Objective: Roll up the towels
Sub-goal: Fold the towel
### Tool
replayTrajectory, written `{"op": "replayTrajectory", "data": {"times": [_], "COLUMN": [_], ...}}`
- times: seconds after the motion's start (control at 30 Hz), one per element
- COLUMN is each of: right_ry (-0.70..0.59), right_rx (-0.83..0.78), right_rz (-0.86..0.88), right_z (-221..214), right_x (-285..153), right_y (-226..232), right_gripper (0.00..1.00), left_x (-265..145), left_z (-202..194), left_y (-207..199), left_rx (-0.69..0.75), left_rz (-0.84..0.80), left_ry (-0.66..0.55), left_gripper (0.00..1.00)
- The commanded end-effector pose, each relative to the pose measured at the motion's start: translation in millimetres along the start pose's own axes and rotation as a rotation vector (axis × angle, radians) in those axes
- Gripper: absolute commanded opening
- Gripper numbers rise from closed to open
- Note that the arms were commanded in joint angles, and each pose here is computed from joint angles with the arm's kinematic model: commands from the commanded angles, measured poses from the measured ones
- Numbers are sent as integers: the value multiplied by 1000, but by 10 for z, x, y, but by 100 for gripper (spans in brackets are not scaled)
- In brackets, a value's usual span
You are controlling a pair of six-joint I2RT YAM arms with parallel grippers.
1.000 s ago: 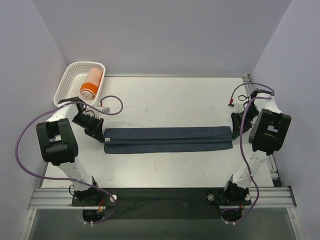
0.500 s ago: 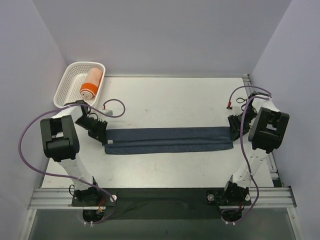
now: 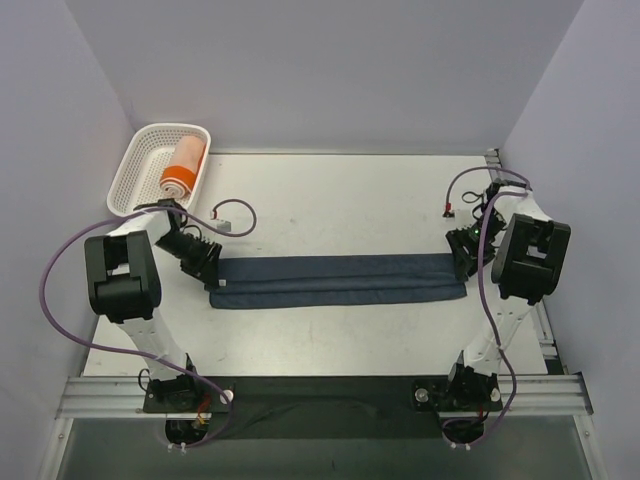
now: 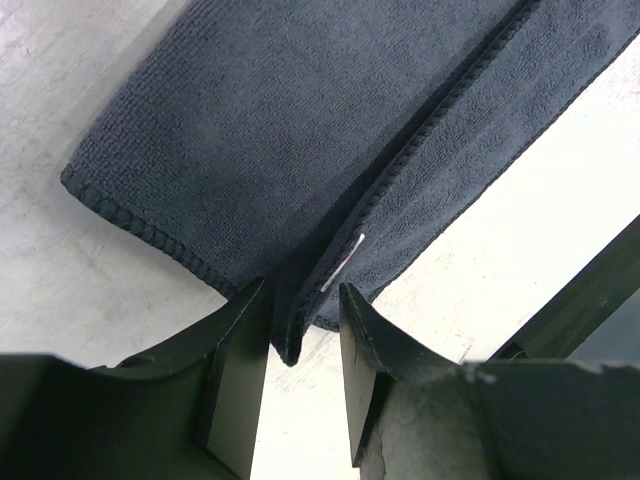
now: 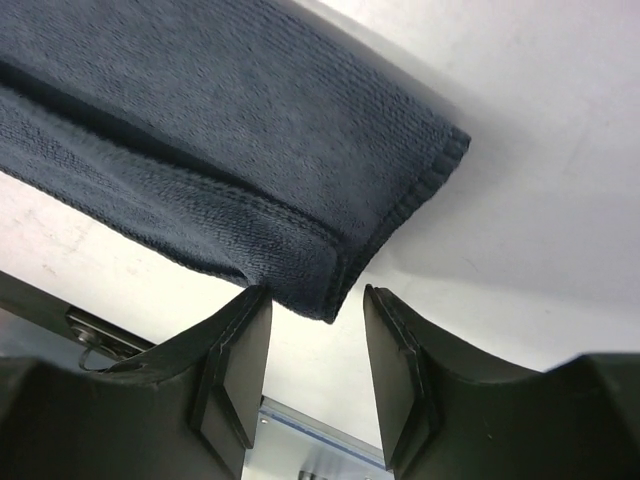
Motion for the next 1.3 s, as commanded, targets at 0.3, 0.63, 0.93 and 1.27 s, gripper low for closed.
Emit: {"op": "replayTrajectory", "data": {"times": [0.3, 0.63, 0.93, 1.27], "right_ry": [55, 95, 156, 118], "right_rx": [-94, -110, -96, -106], "right_rz": [-71, -38, -18, -29], "right_z": [149, 201, 147, 92], "right_x": [-234, -89, 86, -73], "right_y": [-39, 10, -22, 76], "right_gripper": [49, 40, 36, 19], "left_x": [-181, -128, -66, -56], "left_z": [262, 283, 275, 207], "left_y": [8, -14, -11, -12], "left_rx": [94, 99, 98, 104], "left_rz": [43, 30, 24, 38], "left_ry": [-39, -28, -6, 20], "left_gripper": [47, 47, 47, 43]}}
Point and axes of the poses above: each gripper's point midway between its finger pads, its own x axis out along the fingers, its own y axis along the line the jaws close on, z = x × y, the point moved 2 cm from there along -x, back along the fingers, and after that the axes turned 4 degrees about -x, right-handed, at the moved point
